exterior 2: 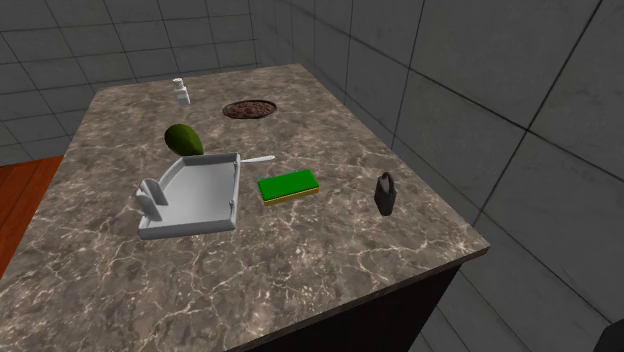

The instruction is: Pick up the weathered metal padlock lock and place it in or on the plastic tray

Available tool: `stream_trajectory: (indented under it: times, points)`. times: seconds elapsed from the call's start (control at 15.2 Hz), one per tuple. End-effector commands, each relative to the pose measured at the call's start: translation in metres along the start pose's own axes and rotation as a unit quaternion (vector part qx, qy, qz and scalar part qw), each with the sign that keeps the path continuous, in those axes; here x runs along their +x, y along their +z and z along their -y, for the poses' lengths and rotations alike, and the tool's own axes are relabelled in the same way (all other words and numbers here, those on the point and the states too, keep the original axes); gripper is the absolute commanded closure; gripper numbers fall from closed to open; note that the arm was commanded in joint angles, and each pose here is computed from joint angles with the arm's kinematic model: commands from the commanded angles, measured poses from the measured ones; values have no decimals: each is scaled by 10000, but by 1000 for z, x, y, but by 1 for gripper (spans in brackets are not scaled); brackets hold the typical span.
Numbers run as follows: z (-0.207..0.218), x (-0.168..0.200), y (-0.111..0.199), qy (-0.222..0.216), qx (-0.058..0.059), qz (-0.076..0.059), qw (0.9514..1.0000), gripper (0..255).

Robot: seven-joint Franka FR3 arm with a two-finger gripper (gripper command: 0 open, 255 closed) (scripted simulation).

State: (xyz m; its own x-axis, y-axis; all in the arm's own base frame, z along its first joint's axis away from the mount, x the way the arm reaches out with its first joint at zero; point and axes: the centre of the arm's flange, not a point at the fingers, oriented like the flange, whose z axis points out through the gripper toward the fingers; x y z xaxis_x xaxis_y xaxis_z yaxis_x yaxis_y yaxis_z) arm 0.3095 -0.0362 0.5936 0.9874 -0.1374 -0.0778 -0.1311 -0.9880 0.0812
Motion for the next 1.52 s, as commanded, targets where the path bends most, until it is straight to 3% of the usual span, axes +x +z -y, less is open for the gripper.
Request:
stream_trajectory:
  times: [0.0, 0.73, 1.45]
  points:
    - [0, 0, 0, 0, 0, 0, 10000, 0]
    - [88, 66, 66, 9, 504, -406, 9979, 0]
    - [182, 136, 117, 18, 1006, -811, 9916, 0]
